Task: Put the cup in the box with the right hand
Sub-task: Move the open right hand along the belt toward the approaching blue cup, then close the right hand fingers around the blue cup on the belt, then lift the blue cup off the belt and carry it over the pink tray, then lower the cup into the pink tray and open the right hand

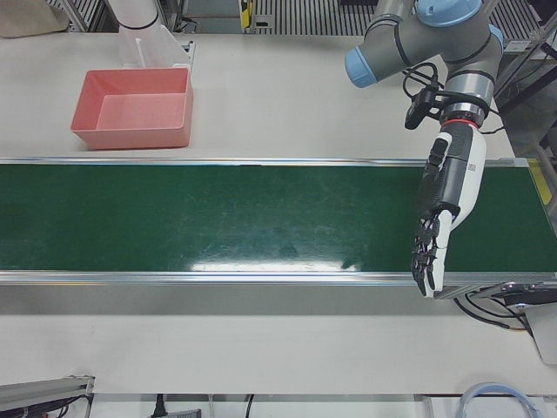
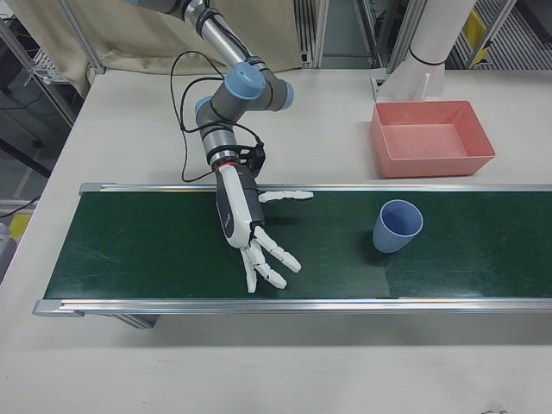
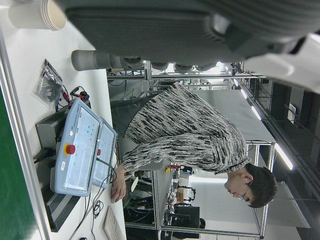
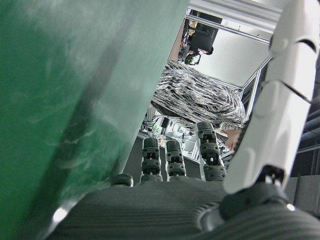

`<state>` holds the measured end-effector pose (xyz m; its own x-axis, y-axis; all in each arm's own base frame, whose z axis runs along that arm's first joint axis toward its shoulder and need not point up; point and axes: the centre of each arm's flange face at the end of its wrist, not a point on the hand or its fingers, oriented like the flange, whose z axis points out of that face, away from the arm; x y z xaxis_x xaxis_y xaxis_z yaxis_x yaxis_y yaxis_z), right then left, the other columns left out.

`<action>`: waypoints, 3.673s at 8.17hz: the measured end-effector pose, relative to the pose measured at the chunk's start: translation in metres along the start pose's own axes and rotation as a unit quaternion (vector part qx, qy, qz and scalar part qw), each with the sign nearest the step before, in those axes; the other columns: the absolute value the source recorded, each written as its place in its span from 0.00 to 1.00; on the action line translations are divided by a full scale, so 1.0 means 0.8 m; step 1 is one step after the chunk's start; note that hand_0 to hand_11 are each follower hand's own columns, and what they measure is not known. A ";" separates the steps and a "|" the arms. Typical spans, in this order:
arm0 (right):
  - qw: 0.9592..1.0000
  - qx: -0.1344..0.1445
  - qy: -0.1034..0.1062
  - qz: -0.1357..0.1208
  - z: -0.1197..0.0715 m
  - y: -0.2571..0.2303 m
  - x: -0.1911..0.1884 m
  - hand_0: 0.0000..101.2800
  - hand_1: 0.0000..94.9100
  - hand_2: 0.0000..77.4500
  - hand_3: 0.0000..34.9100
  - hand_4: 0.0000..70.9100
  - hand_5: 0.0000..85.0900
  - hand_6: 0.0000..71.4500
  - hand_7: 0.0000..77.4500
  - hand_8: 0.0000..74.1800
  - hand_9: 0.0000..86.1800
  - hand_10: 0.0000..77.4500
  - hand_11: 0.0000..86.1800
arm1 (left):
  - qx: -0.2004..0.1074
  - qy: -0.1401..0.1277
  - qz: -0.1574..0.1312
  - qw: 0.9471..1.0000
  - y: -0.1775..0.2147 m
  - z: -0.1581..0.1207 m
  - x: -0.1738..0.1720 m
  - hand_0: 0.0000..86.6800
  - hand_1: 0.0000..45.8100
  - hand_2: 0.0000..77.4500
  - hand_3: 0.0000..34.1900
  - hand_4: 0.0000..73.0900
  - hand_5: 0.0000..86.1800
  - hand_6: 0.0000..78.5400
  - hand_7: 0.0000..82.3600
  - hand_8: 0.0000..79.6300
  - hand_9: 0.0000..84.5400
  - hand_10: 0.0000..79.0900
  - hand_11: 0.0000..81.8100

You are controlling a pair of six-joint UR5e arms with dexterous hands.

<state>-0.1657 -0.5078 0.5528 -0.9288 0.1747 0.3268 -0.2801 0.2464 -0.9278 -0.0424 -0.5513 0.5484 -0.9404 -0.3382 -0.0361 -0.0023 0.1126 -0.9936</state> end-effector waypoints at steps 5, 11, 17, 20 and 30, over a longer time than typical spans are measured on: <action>1.000 -0.005 0.006 0.000 0.001 0.011 0.018 0.48 0.17 0.13 0.08 0.00 0.08 0.08 0.28 0.16 0.20 0.00 0.00 | 0.000 0.000 0.000 1.000 0.000 0.000 0.000 0.00 0.01 0.01 0.00 0.01 0.01 0.01 0.01 0.00 0.00 0.00 0.00; 1.000 0.011 -0.023 -0.002 0.005 0.011 0.009 0.48 0.21 0.26 0.01 0.15 0.08 0.22 0.65 0.26 0.41 0.01 0.06 | 0.000 0.000 0.000 1.000 0.000 0.000 0.000 0.00 0.01 0.01 0.00 0.01 0.00 0.00 0.01 0.00 0.00 0.00 0.00; 0.998 -0.018 -0.062 0.010 -0.022 0.065 -0.059 0.44 0.01 0.53 0.00 0.50 0.08 0.54 0.93 0.79 0.90 0.32 0.41 | 0.000 0.000 0.000 1.000 0.000 0.000 0.000 0.00 0.01 0.01 0.00 0.01 0.00 0.00 0.01 0.00 0.00 0.00 0.00; 0.993 -0.099 -0.058 0.003 -0.039 0.203 -0.065 0.44 0.01 0.53 0.00 0.50 0.08 0.52 0.90 0.77 0.90 0.32 0.41 | 0.000 0.000 0.000 1.000 0.000 0.000 0.000 0.00 0.01 0.01 0.00 0.01 0.01 0.01 0.01 0.00 0.00 0.00 0.00; 0.978 -0.183 0.096 0.023 -0.171 0.438 0.240 0.45 0.03 0.49 0.00 0.50 0.06 0.37 0.91 0.58 0.90 0.18 0.27 | 0.000 0.000 0.000 1.000 0.000 0.000 0.000 0.00 0.01 0.01 0.00 0.01 0.01 0.01 0.01 0.00 0.00 0.00 0.00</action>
<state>-0.4086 -0.2576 0.3150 -0.8660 0.3602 0.3468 -0.1012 0.5530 -0.8270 -0.0421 -0.5513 0.5486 -0.9402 -0.3387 -0.0361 -0.0024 0.1124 -0.9937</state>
